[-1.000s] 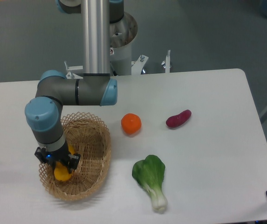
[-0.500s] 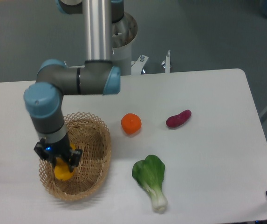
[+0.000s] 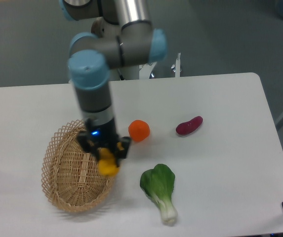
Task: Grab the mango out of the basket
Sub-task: 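Lift the mango out of the basket and carry it beside the orange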
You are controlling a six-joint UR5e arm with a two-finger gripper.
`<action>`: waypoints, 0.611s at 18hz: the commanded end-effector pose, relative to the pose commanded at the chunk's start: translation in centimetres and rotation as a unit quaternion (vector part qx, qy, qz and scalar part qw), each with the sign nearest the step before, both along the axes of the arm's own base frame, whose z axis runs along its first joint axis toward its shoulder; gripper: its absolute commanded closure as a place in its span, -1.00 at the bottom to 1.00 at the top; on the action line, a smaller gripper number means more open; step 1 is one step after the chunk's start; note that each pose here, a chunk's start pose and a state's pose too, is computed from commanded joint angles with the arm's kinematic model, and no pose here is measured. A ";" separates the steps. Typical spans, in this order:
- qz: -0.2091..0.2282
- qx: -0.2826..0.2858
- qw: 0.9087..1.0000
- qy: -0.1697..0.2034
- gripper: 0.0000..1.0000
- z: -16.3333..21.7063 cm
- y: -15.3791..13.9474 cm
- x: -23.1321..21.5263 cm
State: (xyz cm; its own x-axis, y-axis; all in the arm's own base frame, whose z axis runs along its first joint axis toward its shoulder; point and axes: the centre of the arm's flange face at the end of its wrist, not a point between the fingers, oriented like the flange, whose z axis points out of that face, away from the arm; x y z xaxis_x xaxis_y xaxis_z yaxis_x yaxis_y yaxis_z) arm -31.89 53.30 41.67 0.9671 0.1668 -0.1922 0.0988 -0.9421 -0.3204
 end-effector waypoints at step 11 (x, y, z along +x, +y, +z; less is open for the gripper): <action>-0.024 -0.054 0.998 0.023 0.14 -1.8 -10.4 -12.9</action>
State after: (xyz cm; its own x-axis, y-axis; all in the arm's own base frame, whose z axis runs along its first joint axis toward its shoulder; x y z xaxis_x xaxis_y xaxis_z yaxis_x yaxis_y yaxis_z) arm -44.82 42.93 39.90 0.9630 0.0968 -0.2517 0.0405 -0.9747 -0.2199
